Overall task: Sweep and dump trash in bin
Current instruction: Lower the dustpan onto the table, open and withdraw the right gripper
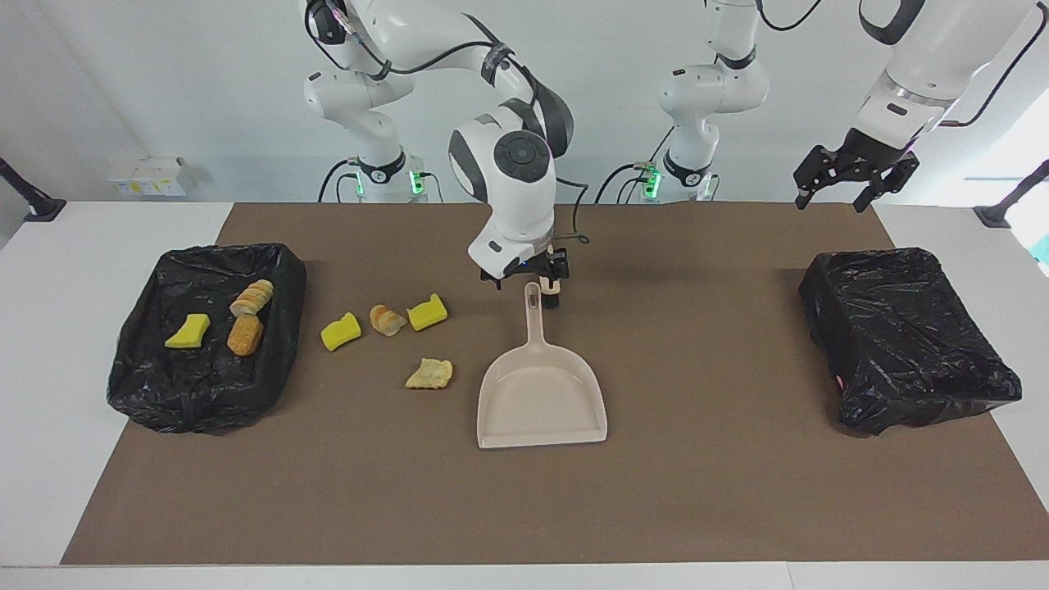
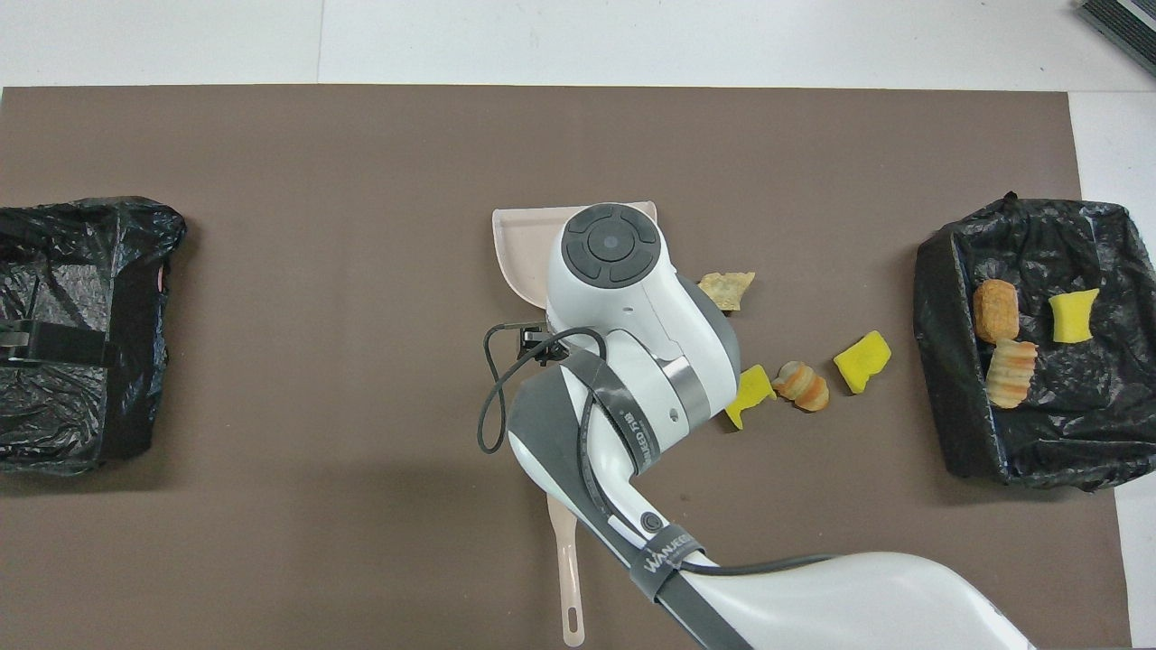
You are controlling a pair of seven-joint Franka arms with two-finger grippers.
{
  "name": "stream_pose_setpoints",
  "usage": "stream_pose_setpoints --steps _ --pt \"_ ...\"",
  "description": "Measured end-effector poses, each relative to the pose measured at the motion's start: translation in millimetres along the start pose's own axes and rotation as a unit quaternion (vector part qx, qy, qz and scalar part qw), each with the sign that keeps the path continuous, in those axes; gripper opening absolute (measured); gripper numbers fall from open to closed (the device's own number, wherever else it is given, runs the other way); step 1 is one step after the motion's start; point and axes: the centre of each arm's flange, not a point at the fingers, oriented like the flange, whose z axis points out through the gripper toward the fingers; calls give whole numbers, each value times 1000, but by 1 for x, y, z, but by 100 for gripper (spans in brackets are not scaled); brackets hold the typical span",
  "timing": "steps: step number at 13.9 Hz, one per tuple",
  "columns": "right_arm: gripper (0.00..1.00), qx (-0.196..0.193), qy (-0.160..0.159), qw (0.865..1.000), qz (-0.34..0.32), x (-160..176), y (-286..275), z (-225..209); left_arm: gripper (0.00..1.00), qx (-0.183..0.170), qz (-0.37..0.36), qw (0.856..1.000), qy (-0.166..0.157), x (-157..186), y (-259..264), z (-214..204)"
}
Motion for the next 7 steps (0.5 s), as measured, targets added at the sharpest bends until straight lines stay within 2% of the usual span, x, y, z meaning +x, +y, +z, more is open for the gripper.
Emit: stream_pose_setpoints --steps 3,7 --pt "100 -3 -11 1000 -5 -42 -6 3 100 0 1 1000 -1 0 1 0" --pt "100 27 7 1000 6 -103 -34 34 100 8 4 1000 -7 1 3 3"
